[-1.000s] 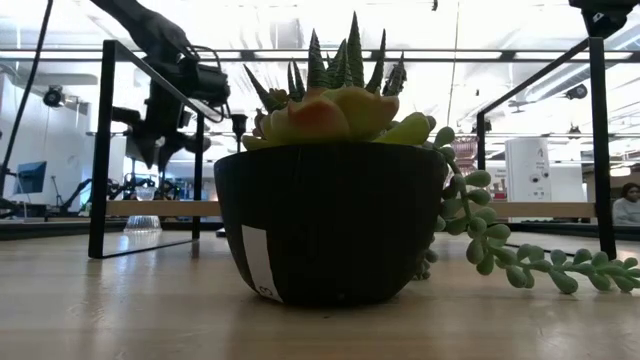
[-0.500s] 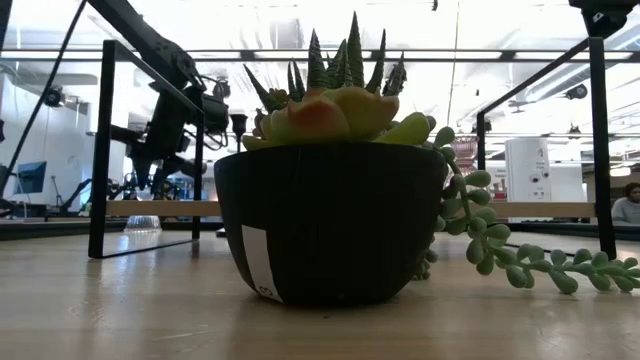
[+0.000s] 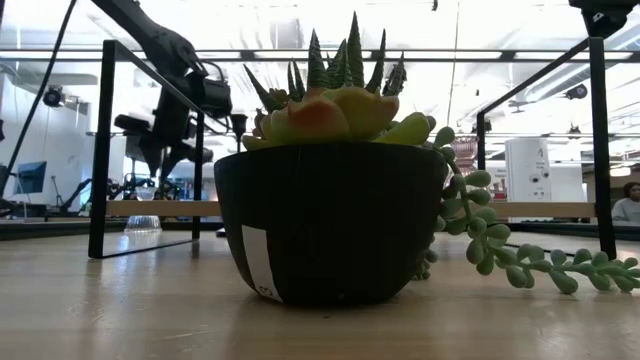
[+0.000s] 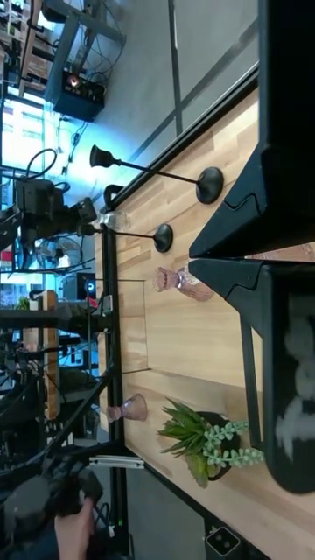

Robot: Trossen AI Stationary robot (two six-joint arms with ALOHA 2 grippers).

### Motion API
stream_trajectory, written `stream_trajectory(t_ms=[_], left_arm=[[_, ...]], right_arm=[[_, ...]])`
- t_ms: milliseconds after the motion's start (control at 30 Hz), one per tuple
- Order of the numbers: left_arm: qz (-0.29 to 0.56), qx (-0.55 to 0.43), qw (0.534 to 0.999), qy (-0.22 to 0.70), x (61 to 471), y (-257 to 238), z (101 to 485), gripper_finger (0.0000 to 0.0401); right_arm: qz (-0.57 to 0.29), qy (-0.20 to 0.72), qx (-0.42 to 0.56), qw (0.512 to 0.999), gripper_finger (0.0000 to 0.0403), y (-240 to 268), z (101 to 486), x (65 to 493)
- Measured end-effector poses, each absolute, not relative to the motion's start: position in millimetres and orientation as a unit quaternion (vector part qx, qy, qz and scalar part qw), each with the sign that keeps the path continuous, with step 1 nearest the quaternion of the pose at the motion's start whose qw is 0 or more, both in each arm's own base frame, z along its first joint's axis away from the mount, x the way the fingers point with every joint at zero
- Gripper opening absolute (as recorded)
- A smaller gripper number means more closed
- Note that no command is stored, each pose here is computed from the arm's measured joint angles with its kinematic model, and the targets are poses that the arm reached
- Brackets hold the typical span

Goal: Pick & Place candle stick holders
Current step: Put the transparent candle holder on the shelf

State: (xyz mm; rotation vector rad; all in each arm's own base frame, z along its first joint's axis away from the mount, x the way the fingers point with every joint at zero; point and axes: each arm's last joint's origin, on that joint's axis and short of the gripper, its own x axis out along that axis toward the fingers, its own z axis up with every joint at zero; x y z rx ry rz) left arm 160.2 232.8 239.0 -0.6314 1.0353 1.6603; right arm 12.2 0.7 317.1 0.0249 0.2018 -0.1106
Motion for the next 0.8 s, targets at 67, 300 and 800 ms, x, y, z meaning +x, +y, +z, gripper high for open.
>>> stream_trajectory(t_ms=[67, 300, 800], left_arm=[[0.690, -0.261, 0.514, 0.438, 159.6, 234.7, 236.6, 0.0094], [0.681, -0.268, 0.505, 0.458, 159.7, 240.4, 225.6, 0.0094], [0.664, -0.266, 0.481, 0.507, 161.8, 250.9, 200.1, 0.0094]], right_arm=[[-0.055, 0.101, 0.012, 0.993, 0.0008, 0.7, 317.1, 12.2], [-0.055, 0.100, 0.012, 0.993, 0.0008, 0.7, 317.1, 12.2], [-0.055, 0.101, 0.012, 0.993, 0.0008, 0.7, 317.1, 12.2]])
